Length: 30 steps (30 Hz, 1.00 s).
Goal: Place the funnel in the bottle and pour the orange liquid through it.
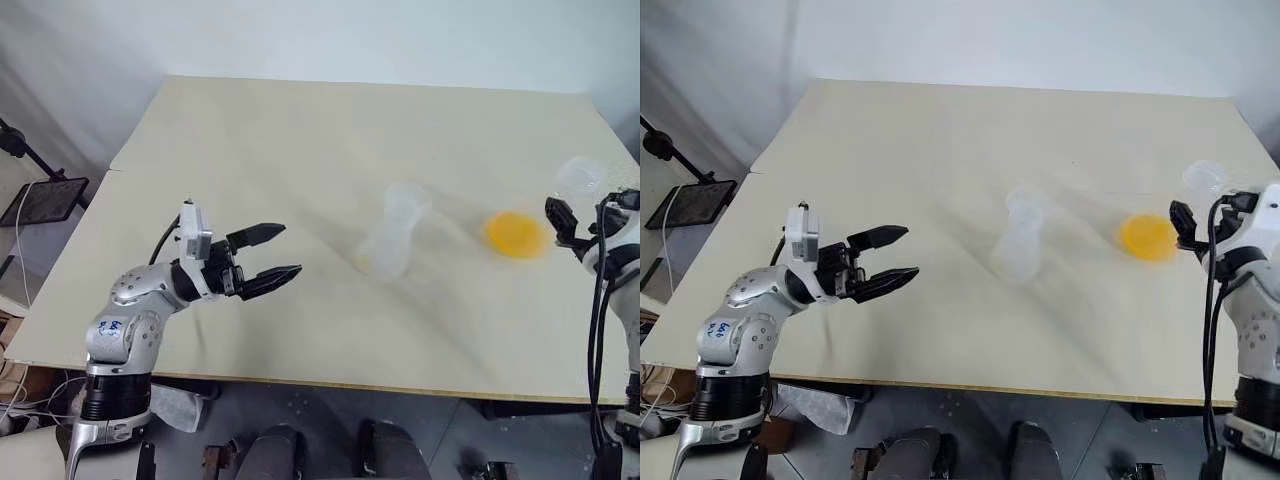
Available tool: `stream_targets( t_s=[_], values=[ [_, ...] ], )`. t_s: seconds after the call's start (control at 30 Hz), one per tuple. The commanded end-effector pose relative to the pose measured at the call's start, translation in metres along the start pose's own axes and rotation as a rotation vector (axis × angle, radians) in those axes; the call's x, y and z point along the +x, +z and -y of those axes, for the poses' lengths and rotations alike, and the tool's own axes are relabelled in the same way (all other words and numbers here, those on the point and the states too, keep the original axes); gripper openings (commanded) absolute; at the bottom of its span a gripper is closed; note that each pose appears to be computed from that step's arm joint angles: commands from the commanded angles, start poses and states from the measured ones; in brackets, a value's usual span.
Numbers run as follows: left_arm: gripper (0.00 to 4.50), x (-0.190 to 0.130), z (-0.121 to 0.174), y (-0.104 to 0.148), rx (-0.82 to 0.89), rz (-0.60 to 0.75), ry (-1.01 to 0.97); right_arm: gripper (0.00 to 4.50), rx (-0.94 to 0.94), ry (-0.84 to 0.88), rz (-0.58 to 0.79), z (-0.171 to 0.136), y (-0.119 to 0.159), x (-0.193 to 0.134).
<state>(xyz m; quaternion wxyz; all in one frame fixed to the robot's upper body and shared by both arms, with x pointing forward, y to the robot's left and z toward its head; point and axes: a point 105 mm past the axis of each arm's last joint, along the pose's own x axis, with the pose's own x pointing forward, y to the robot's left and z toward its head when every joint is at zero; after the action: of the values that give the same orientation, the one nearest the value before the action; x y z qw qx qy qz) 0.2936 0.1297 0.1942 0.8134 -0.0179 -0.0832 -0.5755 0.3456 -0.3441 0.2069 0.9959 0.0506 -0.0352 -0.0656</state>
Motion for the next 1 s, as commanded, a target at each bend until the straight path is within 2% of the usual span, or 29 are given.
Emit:
stream_targets(
  t_s=[0.03, 0.43, 0.53, 0.67, 0.77, 0.87, 1.0],
  values=[
    [4.44, -0.001, 0.001, 0.011, 0.040, 0.010, -0.013, 4.50, -0.001, 0.019, 0.071, -0.002, 0.010, 0.011],
    [4.44, 0.001, 0.002, 0.012, 0.044, 0.010, -0.022, 4.50, 0.015, 0.023, 0.163, -0.002, 0.021, 0.031],
    [4.50, 0.000, 0.002, 0.011, 0.044, 0.007, -0.018, 3.87, 0.022, 0.032, 0.177, -0.003, 0.022, 0.032],
    [4.50, -0.001, 0.001, 0.009, 0.042, 0.003, -0.014, 2.55, 0.012, 0.046, 0.186, -0.006, 0.020, 0.031],
    [4.50, -0.002, 0.001, 0.008, 0.039, 0.000, -0.011, 2.52, -0.002, 0.062, 0.191, -0.010, 0.019, 0.030],
    [4.50, -0.002, 0.001, 0.006, 0.036, 0.001, -0.009, 2.52, -0.090, 0.245, 0.303, -0.048, 0.047, 0.011],
    [4.50, -0.002, 0.000, 0.003, 0.035, -0.001, -0.006, 2.52, -0.161, 0.412, 0.290, -0.094, 0.053, -0.010]
  ],
)
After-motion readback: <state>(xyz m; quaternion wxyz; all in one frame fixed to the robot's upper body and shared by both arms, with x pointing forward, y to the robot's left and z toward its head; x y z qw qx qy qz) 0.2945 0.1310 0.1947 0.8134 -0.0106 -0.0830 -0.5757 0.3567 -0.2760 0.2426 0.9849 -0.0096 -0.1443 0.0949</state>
